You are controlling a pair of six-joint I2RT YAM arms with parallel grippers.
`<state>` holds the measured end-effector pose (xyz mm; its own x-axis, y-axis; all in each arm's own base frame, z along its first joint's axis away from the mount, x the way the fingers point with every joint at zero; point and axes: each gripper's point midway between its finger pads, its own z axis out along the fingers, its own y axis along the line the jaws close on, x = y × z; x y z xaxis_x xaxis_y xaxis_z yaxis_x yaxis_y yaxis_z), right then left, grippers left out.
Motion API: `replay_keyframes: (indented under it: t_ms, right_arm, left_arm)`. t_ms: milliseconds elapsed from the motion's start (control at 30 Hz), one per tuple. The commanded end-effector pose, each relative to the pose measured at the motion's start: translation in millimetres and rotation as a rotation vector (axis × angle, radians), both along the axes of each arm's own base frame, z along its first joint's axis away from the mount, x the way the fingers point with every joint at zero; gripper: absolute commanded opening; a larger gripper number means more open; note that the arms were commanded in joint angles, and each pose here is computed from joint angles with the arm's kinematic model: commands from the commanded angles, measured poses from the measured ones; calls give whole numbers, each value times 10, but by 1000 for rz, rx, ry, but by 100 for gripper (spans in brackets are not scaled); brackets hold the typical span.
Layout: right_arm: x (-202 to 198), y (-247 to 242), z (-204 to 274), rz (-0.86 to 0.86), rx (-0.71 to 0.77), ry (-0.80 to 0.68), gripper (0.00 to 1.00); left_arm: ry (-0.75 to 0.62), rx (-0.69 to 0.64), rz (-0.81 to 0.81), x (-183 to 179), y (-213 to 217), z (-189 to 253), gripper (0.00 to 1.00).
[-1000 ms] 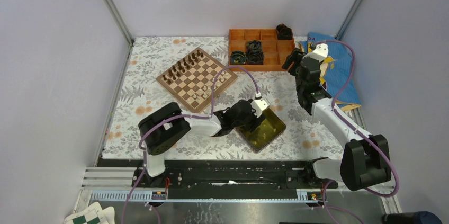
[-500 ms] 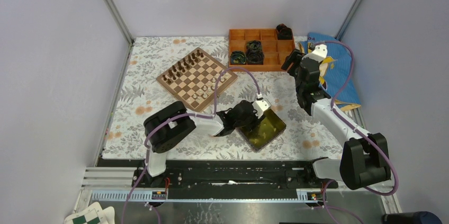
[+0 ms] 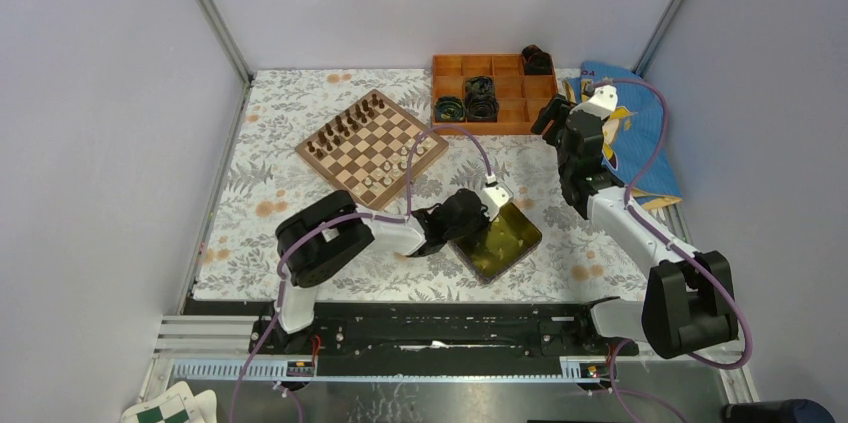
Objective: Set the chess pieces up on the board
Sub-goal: Pick up the chess piece from the storage box.
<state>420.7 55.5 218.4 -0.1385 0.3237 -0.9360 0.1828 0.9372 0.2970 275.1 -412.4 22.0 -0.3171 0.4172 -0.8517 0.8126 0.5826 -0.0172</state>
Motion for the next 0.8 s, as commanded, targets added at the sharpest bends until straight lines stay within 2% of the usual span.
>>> replay_keyframes:
  t_ms: [0, 267, 533, 767]
  right_arm:
    - [-16, -10, 280, -2, 30, -89, 75]
    - [-76, 10, 359, 18, 30, -98, 74]
    - [-112, 117, 403, 64, 34, -80, 74]
    - [-153, 222, 419, 89, 23, -70, 74]
  left_arm:
    - [-61, -48, 32, 84, -82, 191, 7]
    - [-122, -33, 63, 17, -69, 622, 0]
    - [-157, 185, 109, -150, 169, 1023, 0]
    - [-157, 422, 102, -348, 640, 1145, 0]
